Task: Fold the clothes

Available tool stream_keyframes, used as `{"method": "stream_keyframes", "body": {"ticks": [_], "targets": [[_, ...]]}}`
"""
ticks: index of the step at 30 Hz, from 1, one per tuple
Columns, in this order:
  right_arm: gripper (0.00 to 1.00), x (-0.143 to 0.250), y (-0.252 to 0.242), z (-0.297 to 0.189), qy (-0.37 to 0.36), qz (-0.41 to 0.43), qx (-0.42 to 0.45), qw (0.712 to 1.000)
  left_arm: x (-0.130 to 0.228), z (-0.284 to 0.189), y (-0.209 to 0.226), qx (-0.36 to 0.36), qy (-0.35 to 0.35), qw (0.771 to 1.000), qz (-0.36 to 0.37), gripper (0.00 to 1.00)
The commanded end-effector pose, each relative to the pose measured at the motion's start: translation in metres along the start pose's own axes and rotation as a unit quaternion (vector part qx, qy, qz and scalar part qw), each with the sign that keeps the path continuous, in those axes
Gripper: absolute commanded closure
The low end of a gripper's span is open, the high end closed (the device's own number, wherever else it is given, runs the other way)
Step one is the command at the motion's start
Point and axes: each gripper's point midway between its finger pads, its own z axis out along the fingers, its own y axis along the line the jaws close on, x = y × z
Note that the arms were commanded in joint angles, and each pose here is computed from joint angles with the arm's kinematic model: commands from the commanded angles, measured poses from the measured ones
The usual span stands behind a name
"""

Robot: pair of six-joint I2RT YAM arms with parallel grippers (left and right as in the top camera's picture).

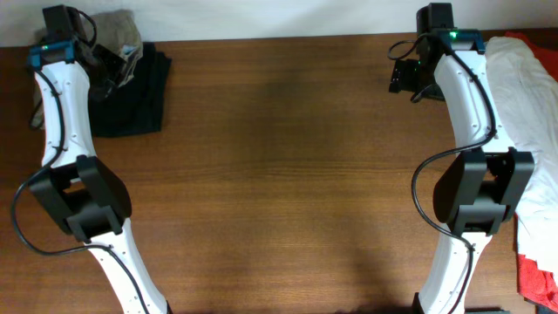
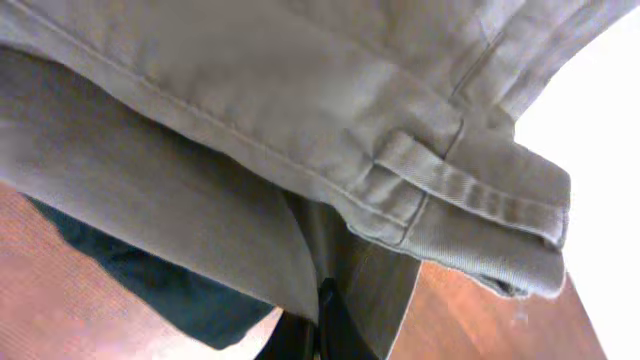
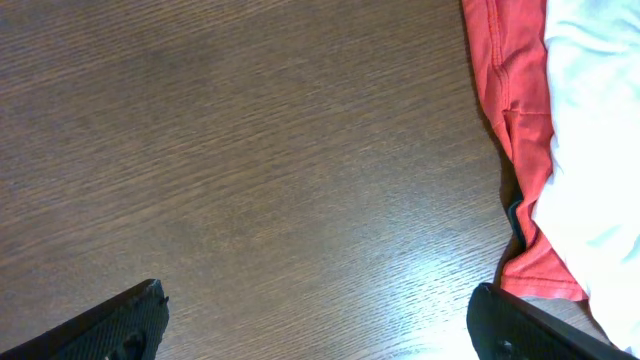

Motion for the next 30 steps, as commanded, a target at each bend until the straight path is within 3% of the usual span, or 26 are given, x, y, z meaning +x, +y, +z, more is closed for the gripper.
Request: {"method": "stream_keyframes", "body": {"ticks": [1, 7, 14, 17, 18, 19, 20, 21, 27, 29, 30], "targets": [[0.01, -0.01, -0.003, -0.021, -0.027, 0.005, 0.0, 1.0, 0.008, -0.009, 0.0, -0.001, 0.015, 1.0, 0.018, 0.99], [0.01, -0.01, -0.003, -0.021, -0.027, 0.005, 0.001, 1.0, 0.02, -0.005, 0.002, -0.014, 0.03, 0.998, 0.056, 0.99], [0.01, -0.01, -0.003, -0.021, -0.027, 0.005, 0.001, 1.0, 0.058, 0.022, 0.027, -0.055, 0.09, 0.989, 0.102, 0.99], [0.01, -0.01, -0.003, -0.021, -0.027, 0.005, 0.001, 1.0, 0.073, 0.034, 0.044, -0.076, 0.117, 0.985, 0.101, 0.9], [0.01, -0.01, -0.003, -0.021, -0.027, 0.005, 0.001, 1.0, 0.077, 0.036, 0.048, -0.079, 0.124, 0.983, 0.113, 0.85], [0.01, -0.01, -0.003, -0.021, -0.027, 0.005, 0.001, 1.0, 0.079, 0.037, 0.05, -0.08, 0.129, 0.981, 0.124, 0.37], [0.01, -0.01, -0.003, -0.021, -0.027, 0.005, 0.001, 1.0, 0.079, 0.037, 0.05, -0.079, 0.129, 0.98, 0.13, 0.13], [0.01, -0.01, -0.003, -0.021, -0.027, 0.005, 0.001, 1.0, 0.078, 0.036, 0.048, -0.075, 0.128, 0.98, 0.134, 0.08], [0.01, -0.01, -0.003, -0.021, -0.027, 0.005, 0.001, 1.0, 0.054, 0.004, 0.019, -0.04, 0.082, 0.986, 0.142, 0.1], [0.01, -0.01, -0.003, -0.021, -0.027, 0.005, 0.001, 1.0, 0.038, -0.02, 0.001, -0.016, 0.044, 0.987, 0.152, 0.23], [0.01, -0.01, -0.003, -0.021, -0.027, 0.005, 0.001, 1.0, 0.029, -0.029, -0.009, -0.002, 0.023, 0.986, 0.166, 0.34]]}}
